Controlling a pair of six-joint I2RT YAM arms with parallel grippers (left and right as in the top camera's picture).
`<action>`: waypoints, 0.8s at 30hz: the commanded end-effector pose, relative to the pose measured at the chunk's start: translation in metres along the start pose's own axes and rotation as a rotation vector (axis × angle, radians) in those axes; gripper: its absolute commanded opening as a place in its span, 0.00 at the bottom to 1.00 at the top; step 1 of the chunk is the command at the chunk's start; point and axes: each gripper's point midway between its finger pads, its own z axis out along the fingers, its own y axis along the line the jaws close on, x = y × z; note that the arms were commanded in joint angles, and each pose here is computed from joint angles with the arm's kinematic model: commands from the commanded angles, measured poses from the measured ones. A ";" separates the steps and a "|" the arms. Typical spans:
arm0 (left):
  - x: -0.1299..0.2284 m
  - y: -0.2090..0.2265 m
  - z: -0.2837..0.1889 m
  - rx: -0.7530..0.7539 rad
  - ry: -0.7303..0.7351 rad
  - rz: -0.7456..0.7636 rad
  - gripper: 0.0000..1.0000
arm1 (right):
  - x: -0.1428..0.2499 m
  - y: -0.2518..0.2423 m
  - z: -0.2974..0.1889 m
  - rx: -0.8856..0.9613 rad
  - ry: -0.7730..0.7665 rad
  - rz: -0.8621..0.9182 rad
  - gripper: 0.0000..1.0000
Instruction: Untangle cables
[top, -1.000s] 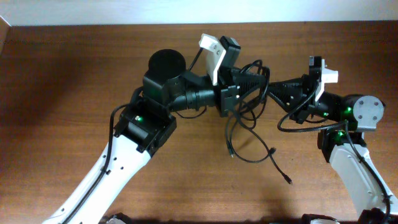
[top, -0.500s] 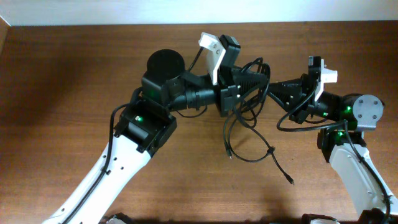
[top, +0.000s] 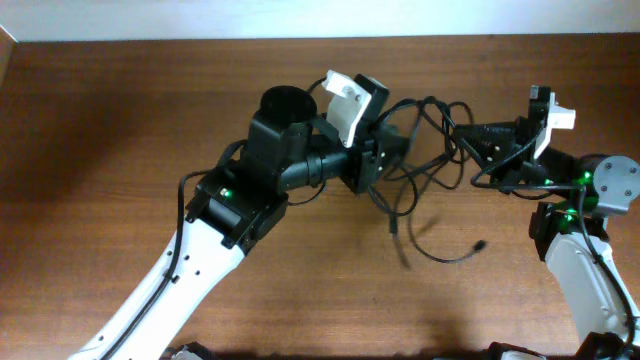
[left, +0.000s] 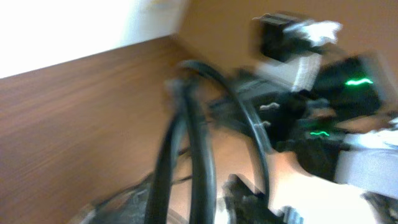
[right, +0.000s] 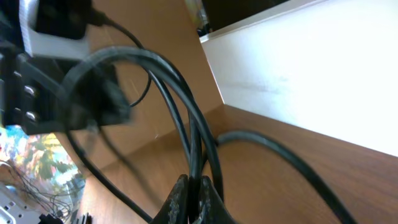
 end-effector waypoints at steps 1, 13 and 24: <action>0.000 0.050 -0.008 -0.297 -0.008 0.021 0.74 | 0.001 0.003 -0.002 -0.010 0.012 0.024 0.04; 0.020 0.044 -0.006 -0.255 0.073 -0.014 0.99 | -0.001 0.001 -0.002 0.000 0.002 0.045 0.04; 0.030 -0.068 -0.031 0.420 0.175 -0.052 0.99 | -0.004 -0.009 -0.003 0.044 -0.031 0.105 0.04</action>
